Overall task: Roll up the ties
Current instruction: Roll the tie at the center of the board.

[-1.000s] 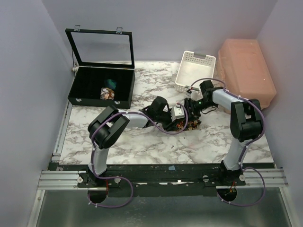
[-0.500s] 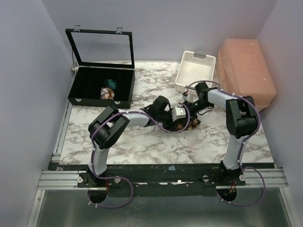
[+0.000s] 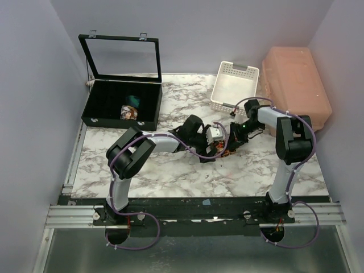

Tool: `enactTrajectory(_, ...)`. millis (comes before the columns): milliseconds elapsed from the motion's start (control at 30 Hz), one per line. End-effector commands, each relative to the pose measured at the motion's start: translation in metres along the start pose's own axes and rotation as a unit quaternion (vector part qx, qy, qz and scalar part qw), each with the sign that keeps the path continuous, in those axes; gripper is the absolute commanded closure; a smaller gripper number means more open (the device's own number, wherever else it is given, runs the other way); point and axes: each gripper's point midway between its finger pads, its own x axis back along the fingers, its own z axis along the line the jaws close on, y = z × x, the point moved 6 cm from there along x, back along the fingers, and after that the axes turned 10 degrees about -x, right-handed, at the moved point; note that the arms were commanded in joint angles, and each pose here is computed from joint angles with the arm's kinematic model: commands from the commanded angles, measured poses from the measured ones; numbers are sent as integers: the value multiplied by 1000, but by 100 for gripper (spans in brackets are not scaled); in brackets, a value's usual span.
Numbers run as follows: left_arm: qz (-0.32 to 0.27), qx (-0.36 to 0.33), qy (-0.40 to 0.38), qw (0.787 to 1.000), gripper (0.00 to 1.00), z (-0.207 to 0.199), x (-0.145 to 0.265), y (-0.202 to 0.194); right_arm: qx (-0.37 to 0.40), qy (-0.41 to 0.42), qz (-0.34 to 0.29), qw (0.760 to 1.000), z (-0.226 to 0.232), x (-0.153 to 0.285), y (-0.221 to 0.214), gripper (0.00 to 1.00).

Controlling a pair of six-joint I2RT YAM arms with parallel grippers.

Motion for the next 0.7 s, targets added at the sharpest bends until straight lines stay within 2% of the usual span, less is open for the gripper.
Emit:
enactTrajectory(0, -24, 2, 3, 1000, 2, 2, 3, 14, 35, -115, -5, 993, -43, -17, 8, 100)
enactTrajectory(267, -40, 12, 7, 999, 1, 7, -14, 27, 45, -92, 12, 995, -41, -26, 4, 100)
enactTrajectory(400, -41, 15, 9, 999, 5, 5, -17, 24, 53, -69, 25, 996, -30, -32, -7, 100)
enactTrajectory(467, -32, 20, 9, 999, 10, 3, -17, 19, 50, -61, 29, 996, -25, -36, -12, 100)
enactTrajectory(667, 17, 24, -16, 999, 37, -15, -11, -11, 22, -21, 26, 999, -9, -40, -19, 100)
